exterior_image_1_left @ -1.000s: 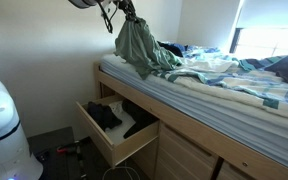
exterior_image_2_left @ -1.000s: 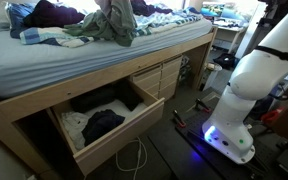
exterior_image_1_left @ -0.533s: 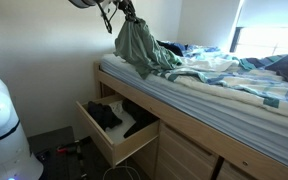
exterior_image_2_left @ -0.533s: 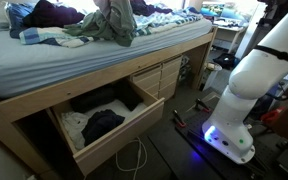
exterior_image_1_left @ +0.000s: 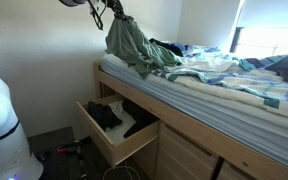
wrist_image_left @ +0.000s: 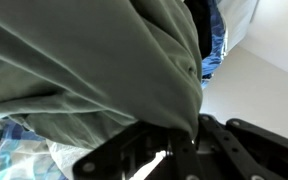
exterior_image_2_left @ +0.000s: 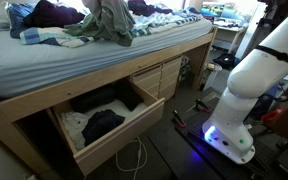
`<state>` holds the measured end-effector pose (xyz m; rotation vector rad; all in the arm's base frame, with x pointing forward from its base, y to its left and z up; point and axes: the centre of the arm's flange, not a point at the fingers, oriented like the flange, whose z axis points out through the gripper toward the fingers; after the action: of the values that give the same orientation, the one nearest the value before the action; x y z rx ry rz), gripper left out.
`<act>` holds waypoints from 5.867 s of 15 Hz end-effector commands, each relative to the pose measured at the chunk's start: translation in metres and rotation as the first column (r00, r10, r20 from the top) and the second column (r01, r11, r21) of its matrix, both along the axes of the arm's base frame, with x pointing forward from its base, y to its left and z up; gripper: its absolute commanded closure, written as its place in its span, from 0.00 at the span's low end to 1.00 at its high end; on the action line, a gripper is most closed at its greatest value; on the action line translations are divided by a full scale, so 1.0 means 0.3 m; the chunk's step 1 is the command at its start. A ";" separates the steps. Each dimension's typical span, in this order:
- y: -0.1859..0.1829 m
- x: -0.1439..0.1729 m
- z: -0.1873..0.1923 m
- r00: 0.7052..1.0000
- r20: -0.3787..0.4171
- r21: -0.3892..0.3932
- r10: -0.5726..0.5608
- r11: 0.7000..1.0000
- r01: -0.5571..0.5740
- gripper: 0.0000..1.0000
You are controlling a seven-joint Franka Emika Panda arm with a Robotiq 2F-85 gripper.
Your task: Remove the grey clothing from the bed and place it in the open drawer
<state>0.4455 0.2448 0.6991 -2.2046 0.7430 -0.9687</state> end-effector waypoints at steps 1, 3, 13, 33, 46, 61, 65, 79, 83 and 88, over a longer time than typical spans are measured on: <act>0.055 -0.159 0.092 0.998 0.018 -0.029 0.056 0.998 -0.056 0.97; 0.094 -0.237 0.129 0.996 0.034 -0.058 0.082 0.995 -0.080 0.97; 0.160 -0.442 0.203 0.987 0.075 -0.113 0.144 0.984 -0.135 0.97; -0.056 -0.117 -0.694 0.838 -0.542 0.022 0.063 0.998 -0.061 0.97; -0.077 -0.091 -1.087 0.796 -0.604 -0.062 0.018 0.996 -0.069 0.97; -0.109 0.025 -1.277 0.803 -0.592 0.001 -0.069 0.996 0.086 0.97; -0.155 0.059 -1.427 0.808 -0.570 -0.027 -0.151 0.986 0.165 0.97; -0.121 0.025 -1.815 0.617 -0.773 -0.128 -0.146 0.989 0.074 0.97; -0.101 0.015 -1.898 0.519 -0.843 -0.137 -0.140 0.990 0.044 0.97; -0.078 0.041 -1.966 0.496 -0.852 -0.167 -0.167 0.985 0.045 0.97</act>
<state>0.4466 0.2149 0.1188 -2.7322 1.2701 0.1741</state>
